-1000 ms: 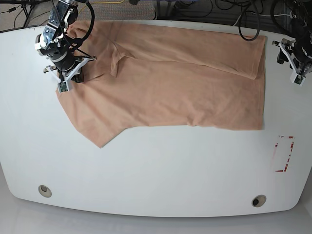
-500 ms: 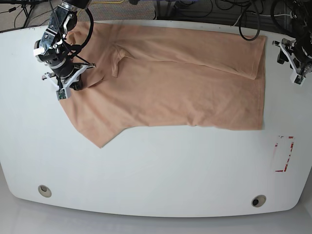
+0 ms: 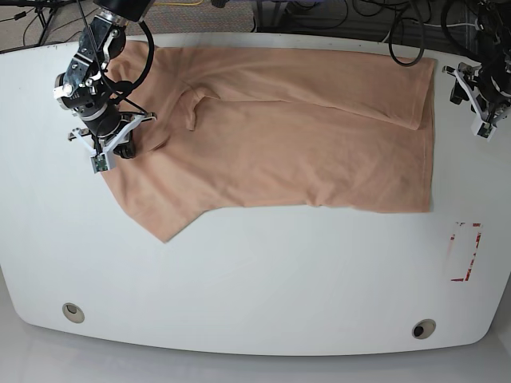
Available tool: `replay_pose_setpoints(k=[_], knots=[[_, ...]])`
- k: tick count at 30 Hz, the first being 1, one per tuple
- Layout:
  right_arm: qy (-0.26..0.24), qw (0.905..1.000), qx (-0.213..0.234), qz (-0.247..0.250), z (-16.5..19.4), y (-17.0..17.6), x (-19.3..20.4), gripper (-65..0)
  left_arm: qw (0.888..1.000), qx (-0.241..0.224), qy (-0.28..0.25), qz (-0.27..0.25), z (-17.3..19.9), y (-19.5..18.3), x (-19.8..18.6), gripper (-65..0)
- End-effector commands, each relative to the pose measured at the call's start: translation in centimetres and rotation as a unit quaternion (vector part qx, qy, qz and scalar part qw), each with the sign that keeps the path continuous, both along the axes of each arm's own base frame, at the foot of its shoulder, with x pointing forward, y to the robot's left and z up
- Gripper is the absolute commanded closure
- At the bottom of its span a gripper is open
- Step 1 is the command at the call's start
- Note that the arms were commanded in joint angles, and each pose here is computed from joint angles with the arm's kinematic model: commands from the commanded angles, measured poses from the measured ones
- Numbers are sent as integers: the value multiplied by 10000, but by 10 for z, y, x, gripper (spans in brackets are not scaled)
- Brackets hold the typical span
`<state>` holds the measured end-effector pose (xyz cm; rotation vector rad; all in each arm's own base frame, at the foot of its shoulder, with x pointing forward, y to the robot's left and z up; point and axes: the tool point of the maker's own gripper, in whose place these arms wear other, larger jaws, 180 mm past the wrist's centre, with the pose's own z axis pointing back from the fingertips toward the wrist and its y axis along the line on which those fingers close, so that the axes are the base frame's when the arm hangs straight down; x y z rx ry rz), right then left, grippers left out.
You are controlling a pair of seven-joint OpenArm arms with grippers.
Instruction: Layout the t-shirt on the table in an organized manner, then fold the t-shirt properly
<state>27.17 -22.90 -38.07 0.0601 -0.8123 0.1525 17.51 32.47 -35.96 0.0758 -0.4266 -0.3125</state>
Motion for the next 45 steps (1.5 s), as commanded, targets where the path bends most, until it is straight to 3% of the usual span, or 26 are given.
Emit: replay_pose_setpoints(k=[1, 7, 9, 11, 15, 24, 34, 45], knots=[[-270, 9996, -49, 5, 14, -4, 9, -109, 9999, 87, -136, -49, 9, 5, 6, -281], [-357, 9993, -126, -4, 22, -6, 8, -415, 9992, 105, -390, -4, 20, 7, 23, -283], [-419, 9990, -150, 3, 26, -6, 11, -488, 9987, 108, -493, 3, 24, 8, 30, -285], [-449, 9989, -161, 5, 28, -6, 13, -514, 9985, 101, -542, 2, 26, 7, 33, -285], [-628, 9977, -239, 21, 40, -14, 31, -515, 9956, 105, -926, 88, 43, 11, 54, -285], [-573, 9982, 99, -113, 32, -32, 79, -515, 9799, -135, -1930, 484, 83, 13, 112, -285], [-513, 9958, 675, -355, 22, -57, 129, -515, 9795, -337, -1904, 556, 84, 13, 175, -286], [-295, 9915, 1216, -352, -12, -54, 149, -515, 9832, -516, -1603, 705, 69, 17, 198, -286]])
